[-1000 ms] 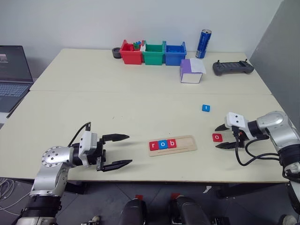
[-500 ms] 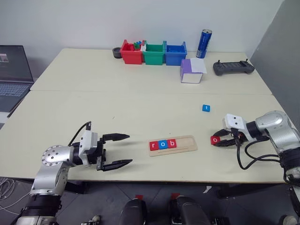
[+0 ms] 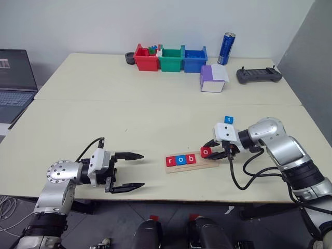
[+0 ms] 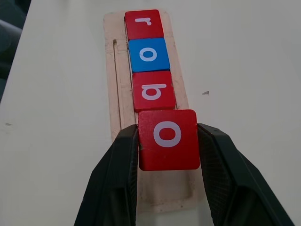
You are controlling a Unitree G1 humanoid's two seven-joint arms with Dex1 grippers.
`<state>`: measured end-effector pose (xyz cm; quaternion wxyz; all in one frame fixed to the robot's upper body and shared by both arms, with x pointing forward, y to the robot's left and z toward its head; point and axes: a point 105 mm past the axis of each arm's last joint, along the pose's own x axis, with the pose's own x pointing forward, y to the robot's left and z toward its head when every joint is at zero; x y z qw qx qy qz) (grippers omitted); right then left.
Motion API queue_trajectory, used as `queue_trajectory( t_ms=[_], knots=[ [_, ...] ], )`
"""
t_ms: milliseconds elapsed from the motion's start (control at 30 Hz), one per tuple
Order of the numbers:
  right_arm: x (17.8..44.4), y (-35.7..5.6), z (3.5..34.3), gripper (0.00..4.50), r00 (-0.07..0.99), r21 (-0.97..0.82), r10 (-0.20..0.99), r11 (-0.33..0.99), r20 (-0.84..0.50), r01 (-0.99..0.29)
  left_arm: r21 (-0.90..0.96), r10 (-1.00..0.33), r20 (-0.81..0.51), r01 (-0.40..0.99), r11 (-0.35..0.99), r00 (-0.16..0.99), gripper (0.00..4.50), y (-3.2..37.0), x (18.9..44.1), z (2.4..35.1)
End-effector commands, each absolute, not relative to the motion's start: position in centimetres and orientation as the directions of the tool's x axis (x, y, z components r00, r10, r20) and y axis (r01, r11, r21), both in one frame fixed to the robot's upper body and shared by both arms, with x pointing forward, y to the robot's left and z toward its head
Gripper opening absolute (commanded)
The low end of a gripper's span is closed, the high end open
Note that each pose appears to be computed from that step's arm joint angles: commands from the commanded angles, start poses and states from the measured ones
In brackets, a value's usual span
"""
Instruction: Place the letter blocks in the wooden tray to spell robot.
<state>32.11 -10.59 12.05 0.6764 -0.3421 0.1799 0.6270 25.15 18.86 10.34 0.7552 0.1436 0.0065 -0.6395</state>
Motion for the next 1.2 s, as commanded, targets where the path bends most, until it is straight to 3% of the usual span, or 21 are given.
queue_trajectory(
  t_ms=[33,1200],
  knots=[
    [32.6,-10.2,12.7,1.44,0.152,-0.273,0.718,-0.055,-0.679,-0.96,0.235,-0.962,-0.198,0.962,0.142,0.19,4.5,19.1,25.0,10.7],
    [32.4,-9.2,11.4,1.44,0.085,-0.233,0.688,-0.124,-0.72,-0.965,0.253,-0.961,-0.19,0.955,0.151,0.203,4.5,18.9,24.8,10.8]
  ],
)
